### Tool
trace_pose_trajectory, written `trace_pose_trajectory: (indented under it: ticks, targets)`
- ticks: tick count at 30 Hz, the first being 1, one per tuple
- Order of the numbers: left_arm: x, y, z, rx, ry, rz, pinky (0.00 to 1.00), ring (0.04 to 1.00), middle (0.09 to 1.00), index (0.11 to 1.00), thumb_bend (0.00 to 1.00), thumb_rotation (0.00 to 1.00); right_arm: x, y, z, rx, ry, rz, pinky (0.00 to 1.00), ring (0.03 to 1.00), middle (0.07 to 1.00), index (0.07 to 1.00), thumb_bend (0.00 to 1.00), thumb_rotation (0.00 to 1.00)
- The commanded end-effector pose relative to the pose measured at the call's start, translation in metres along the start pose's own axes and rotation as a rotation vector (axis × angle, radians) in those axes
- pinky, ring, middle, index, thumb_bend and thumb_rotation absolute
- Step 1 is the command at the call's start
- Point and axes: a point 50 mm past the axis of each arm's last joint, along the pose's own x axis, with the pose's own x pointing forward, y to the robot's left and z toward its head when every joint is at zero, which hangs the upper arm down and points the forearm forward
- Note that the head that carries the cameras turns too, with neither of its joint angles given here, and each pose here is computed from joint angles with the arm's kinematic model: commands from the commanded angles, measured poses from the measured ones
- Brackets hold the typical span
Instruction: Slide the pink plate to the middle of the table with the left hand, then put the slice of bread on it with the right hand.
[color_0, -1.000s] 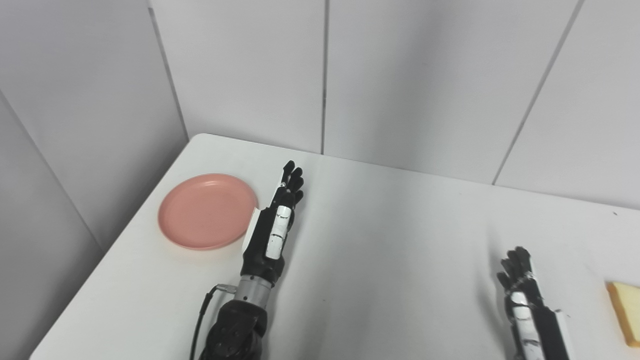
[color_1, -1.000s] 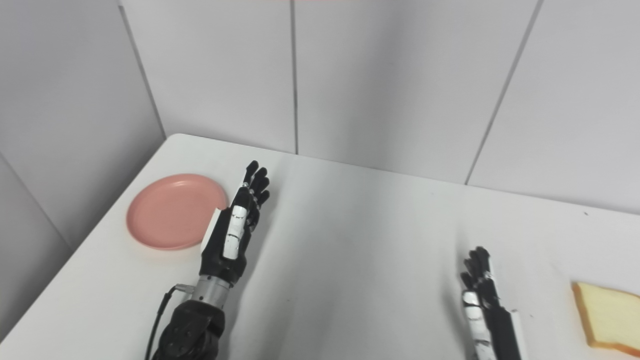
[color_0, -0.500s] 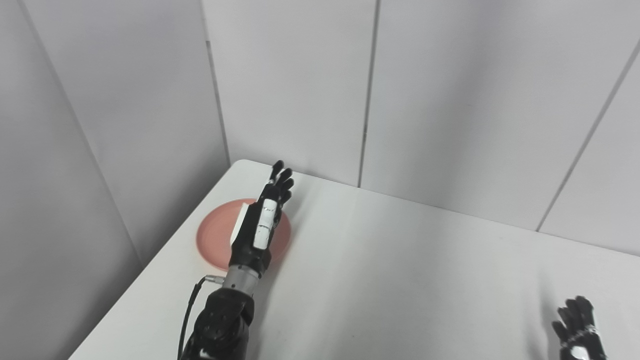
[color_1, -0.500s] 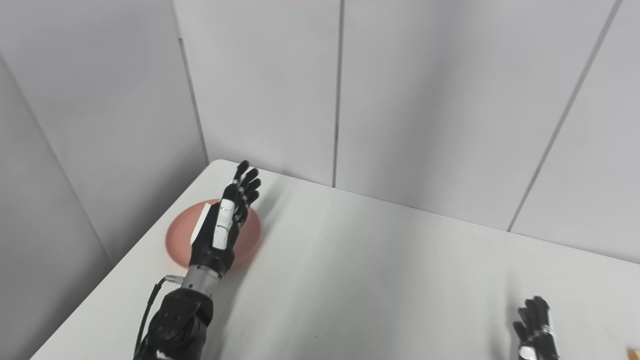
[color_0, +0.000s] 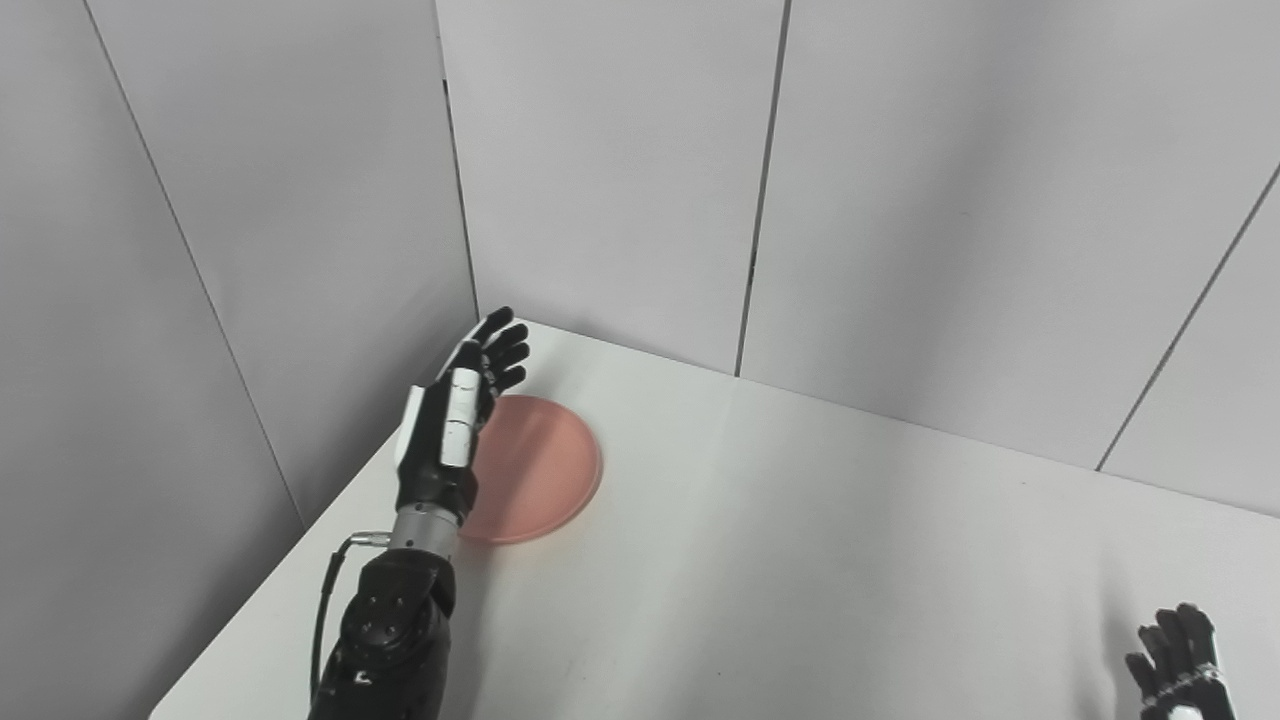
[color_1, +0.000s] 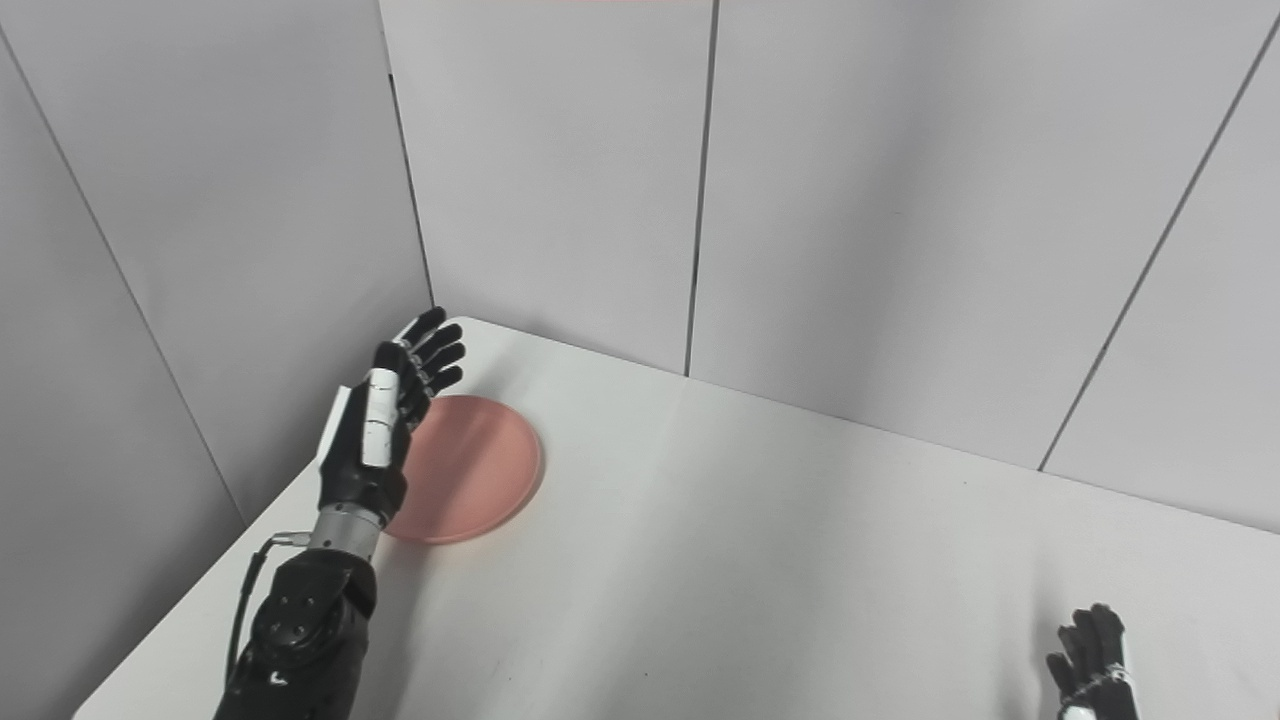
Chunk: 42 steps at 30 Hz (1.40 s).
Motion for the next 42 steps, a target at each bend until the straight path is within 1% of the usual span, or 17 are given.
trace_pose_trajectory:
  ticks: [1,5,8,11,15,19,23,27,30,32,34,39,42]
  targets:
    - [0.016,0.010,0.027,0.010,-0.086,0.009,0.82,0.817,0.824,0.824,0.88,1.00,-0.030,-0.007,-0.018,0.005,0.105,-0.010,1.00,1.000,1.000,1.000,0.67,0.83]
    - [0.019,0.024,0.026,0.043,-0.082,0.046,0.77,0.777,0.785,0.785,0.89,1.00,-0.033,-0.010,-0.017,0.026,0.114,-0.010,1.00,1.000,1.000,1.000,0.69,0.80]
    - [0.021,0.032,0.021,0.053,-0.079,0.073,0.76,0.769,0.775,0.775,0.89,1.00,-0.034,-0.011,-0.017,0.039,0.116,-0.011,1.00,1.000,1.000,1.000,0.68,0.80]
    - [0.022,0.041,0.019,0.066,-0.071,0.112,0.73,0.733,0.738,0.739,0.89,1.00,-0.034,-0.012,-0.017,0.040,0.124,-0.008,1.00,1.000,1.000,1.000,0.69,0.79]
    - [0.023,0.052,0.010,0.085,-0.054,0.146,0.73,0.735,0.738,0.740,0.87,1.00,-0.033,-0.013,-0.019,0.039,0.131,-0.001,1.00,1.000,1.000,1.000,0.68,0.80]
    - [0.024,0.058,0.001,0.091,-0.043,0.182,0.74,0.741,0.744,0.744,0.87,1.00,-0.032,-0.014,-0.020,0.039,0.130,0.009,1.00,1.000,1.000,1.000,0.69,0.80]
    - [0.025,0.062,-0.011,0.092,-0.011,0.196,0.77,0.774,0.766,0.765,0.84,1.00,-0.033,-0.015,-0.021,0.046,0.130,0.015,1.00,1.000,1.000,1.000,0.69,0.79]
    - [0.026,0.066,-0.020,0.085,0.016,0.205,0.79,0.795,0.784,0.783,0.85,1.00,-0.035,-0.017,-0.023,0.027,0.124,0.016,1.00,1.000,1.000,1.000,0.69,0.80]
    - [0.026,0.068,-0.024,0.086,0.021,0.219,0.81,0.809,0.792,0.791,0.85,1.00,-0.036,-0.018,-0.023,0.024,0.124,0.017,1.00,1.000,1.000,1.000,0.67,0.81]
    - [0.026,0.070,-0.027,0.080,0.023,0.226,0.85,0.826,0.804,0.798,0.85,1.00,-0.036,-0.018,-0.022,0.015,0.129,0.019,1.00,1.000,1.000,1.000,0.68,0.82]
    - [0.027,0.071,-0.028,0.074,0.025,0.233,0.86,0.831,0.807,0.798,0.84,1.00,-0.037,-0.018,-0.022,0.013,0.129,0.021,1.00,1.000,1.000,1.000,0.69,0.83]
    - [0.028,0.070,-0.033,0.070,0.048,0.213,0.93,0.869,0.822,0.808,0.86,1.00,-0.036,-0.018,-0.021,0.022,0.128,0.019,1.00,1.000,1.000,1.000,0.69,0.82]
    - [0.028,0.069,-0.038,0.062,0.079,0.195,0.96,0.885,0.824,0.807,0.88,1.00,-0.036,-0.019,-0.021,0.014,0.128,0.020,1.00,1.000,1.000,1.000,0.70,0.82]
